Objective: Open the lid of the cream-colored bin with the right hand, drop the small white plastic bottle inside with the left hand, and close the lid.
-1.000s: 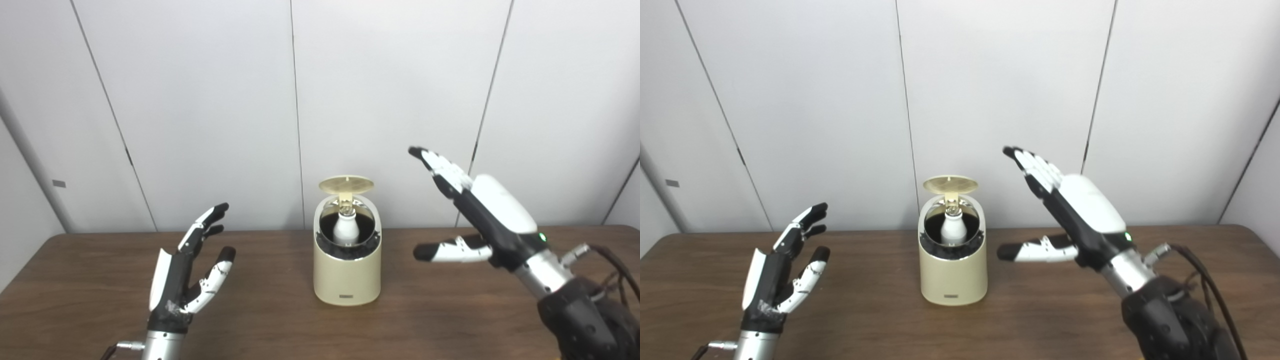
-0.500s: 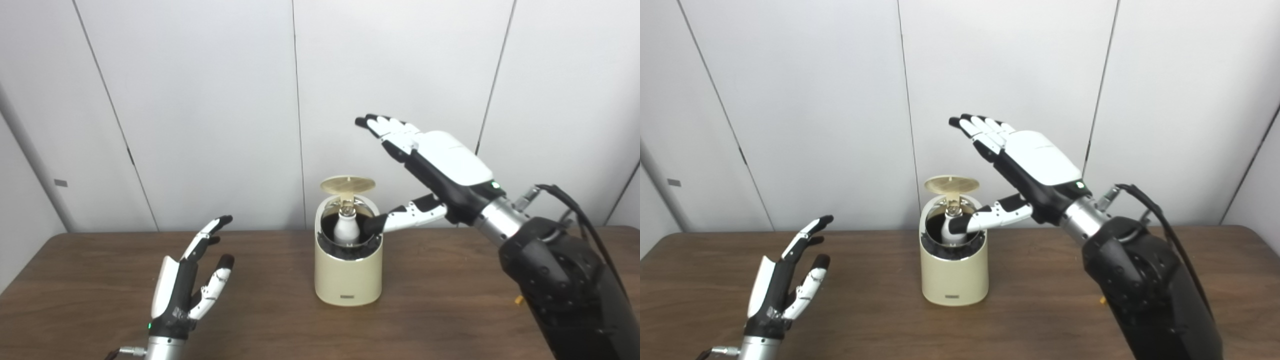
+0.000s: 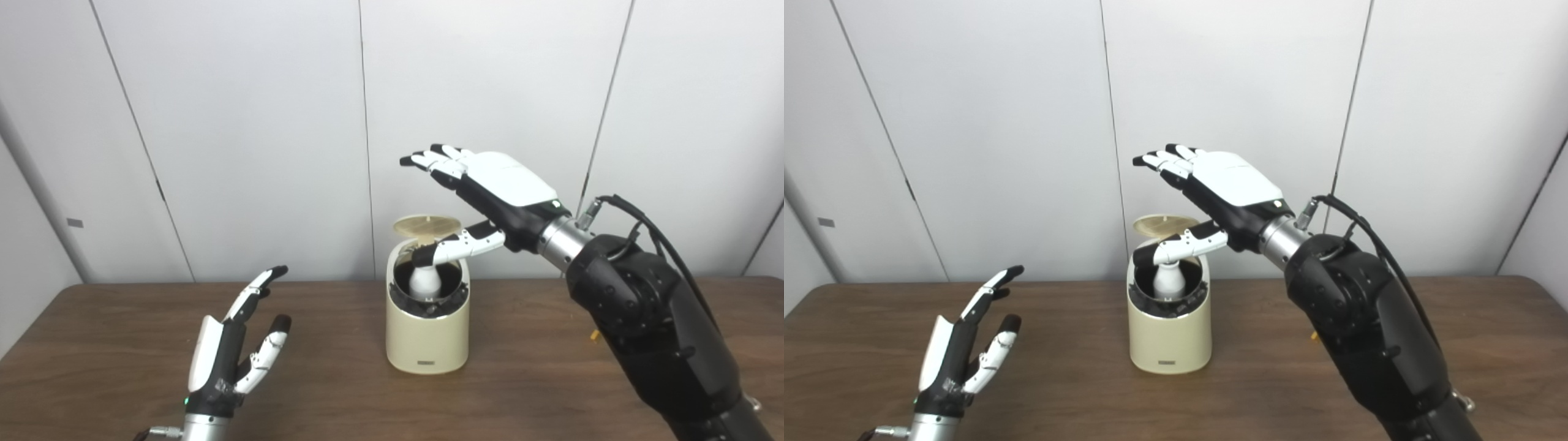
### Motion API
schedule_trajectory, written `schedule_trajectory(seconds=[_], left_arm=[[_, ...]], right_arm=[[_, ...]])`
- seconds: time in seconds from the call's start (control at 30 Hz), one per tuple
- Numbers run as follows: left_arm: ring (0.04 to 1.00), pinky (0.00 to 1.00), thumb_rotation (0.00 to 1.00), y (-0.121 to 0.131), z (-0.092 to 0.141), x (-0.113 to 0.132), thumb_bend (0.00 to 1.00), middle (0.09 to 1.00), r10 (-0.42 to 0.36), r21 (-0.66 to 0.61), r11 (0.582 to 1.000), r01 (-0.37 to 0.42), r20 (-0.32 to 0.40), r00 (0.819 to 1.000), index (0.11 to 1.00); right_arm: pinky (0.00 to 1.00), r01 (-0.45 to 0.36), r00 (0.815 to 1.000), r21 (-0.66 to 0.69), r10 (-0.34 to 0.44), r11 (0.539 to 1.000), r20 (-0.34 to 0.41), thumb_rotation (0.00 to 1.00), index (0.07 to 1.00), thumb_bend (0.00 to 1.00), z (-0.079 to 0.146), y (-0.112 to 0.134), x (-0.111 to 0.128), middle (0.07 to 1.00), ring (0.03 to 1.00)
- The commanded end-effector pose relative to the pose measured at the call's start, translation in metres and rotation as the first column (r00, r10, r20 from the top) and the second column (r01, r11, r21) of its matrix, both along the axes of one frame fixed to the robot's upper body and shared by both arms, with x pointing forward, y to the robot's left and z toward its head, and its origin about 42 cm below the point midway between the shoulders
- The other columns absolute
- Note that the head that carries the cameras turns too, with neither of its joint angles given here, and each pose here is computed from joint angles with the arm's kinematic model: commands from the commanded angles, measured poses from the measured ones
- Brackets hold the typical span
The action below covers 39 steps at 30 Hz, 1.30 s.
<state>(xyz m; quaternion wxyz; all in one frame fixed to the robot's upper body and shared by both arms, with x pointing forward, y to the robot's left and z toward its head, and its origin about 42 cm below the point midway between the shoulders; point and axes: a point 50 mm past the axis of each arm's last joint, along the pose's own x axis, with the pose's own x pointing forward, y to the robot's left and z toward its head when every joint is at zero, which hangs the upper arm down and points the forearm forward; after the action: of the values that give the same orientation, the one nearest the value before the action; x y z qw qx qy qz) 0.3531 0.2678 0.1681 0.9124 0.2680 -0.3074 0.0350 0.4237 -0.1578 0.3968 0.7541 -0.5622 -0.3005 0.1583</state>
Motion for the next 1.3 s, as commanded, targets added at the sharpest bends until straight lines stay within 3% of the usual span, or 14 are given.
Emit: schedule_trajectory(seconds=[0.0, 0.43, 0.87, 1.27], left_arm=[[0.899, 0.85, 0.88, 0.002, 0.016, 0.004, 0.51, 0.897, 0.003, 0.016, 1.000, -0.004, 0.079, 0.997, 0.883], [0.895, 0.85, 0.88, 0.000, 0.020, 0.003, 0.51, 0.889, 0.007, 0.017, 1.000, -0.008, 0.091, 0.996, 0.877], [0.868, 0.79, 0.88, 0.002, 0.017, 0.005, 0.50, 0.867, 0.011, 0.015, 1.000, -0.012, 0.073, 0.997, 0.856], [0.870, 0.80, 0.89, 0.001, 0.020, 0.003, 0.49, 0.866, 0.013, 0.014, 1.000, -0.014, 0.080, 0.997, 0.854]], right_arm=[[1.00, -0.013, 0.996, 0.013, 0.012, 1.000, 0.088, 0.97, 0.907, 1.00, 0.025, 0.007, 0.003, 0.924, 1.000], [1.00, 0.027, 0.997, -0.022, -0.026, 0.999, 0.069, 0.99, 0.855, 1.00, 0.015, 0.009, 0.012, 0.873, 1.000], [1.00, 0.026, 0.998, 0.042, -0.028, 0.999, 0.053, 0.97, 0.723, 0.99, 0.001, 0.001, 0.012, 0.763, 0.943], [1.00, 0.037, 0.999, 0.027, -0.037, 0.999, 0.002, 1.00, 0.726, 0.96, -0.015, -0.003, 0.009, 0.759, 0.925]])
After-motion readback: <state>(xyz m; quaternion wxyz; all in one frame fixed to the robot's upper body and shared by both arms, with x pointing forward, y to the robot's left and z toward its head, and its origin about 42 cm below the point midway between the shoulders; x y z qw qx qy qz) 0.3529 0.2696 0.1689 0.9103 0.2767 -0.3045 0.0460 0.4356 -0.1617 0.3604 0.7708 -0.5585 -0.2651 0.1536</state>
